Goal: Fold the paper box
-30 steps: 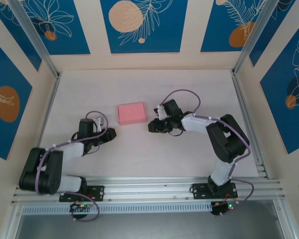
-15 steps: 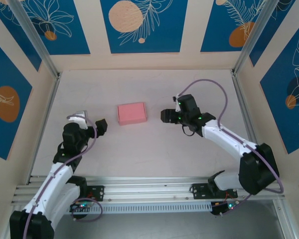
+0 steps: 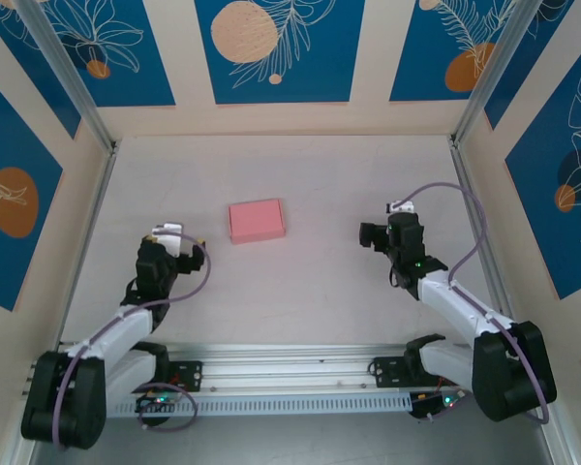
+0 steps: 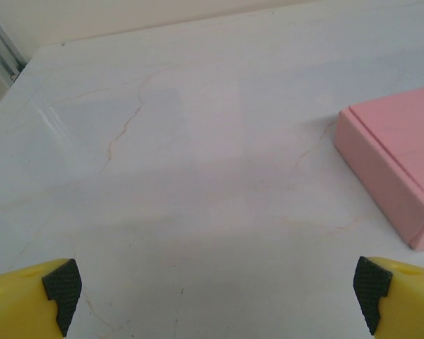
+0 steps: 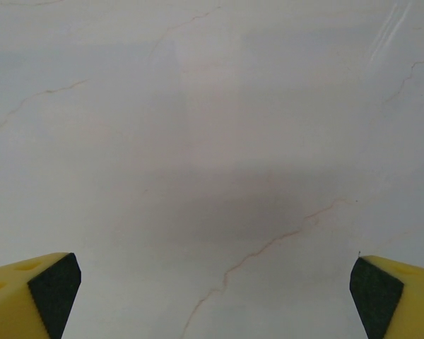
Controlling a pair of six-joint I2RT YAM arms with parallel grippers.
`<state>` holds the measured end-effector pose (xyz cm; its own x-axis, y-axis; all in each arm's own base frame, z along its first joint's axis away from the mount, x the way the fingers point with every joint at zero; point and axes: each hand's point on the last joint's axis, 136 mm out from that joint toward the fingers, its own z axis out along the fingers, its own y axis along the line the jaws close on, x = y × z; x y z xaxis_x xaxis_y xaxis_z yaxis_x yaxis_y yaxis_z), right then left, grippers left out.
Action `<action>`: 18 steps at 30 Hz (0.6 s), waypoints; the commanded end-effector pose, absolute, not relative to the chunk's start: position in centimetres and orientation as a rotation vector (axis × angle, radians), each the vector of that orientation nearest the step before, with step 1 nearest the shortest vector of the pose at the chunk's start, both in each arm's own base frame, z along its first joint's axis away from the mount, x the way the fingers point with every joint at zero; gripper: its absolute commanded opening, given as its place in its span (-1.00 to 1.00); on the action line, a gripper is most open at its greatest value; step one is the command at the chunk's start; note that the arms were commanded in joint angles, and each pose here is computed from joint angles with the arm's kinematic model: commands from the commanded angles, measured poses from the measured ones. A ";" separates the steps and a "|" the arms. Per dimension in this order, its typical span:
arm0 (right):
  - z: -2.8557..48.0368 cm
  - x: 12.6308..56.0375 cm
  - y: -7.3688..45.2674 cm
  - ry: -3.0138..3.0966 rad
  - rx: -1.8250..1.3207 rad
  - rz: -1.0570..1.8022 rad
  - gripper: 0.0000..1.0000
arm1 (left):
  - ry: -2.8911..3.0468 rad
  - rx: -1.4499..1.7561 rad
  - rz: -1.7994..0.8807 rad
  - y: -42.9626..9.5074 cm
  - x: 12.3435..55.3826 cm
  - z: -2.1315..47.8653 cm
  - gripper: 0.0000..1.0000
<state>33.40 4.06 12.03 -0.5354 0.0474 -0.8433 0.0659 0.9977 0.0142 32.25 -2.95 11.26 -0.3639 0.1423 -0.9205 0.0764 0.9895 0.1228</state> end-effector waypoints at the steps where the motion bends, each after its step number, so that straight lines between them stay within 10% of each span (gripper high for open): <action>1: 15.3 35.5 3.2 1.937 0.065 -0.024 0.99 | 1.827 0.167 0.115 -2.6 33.8 12.9 0.99; 18: 10.3 39.5 2.8 1.929 -0.021 0.099 0.99 | 1.938 0.166 -0.001 -3.2 39.5 8.9 0.99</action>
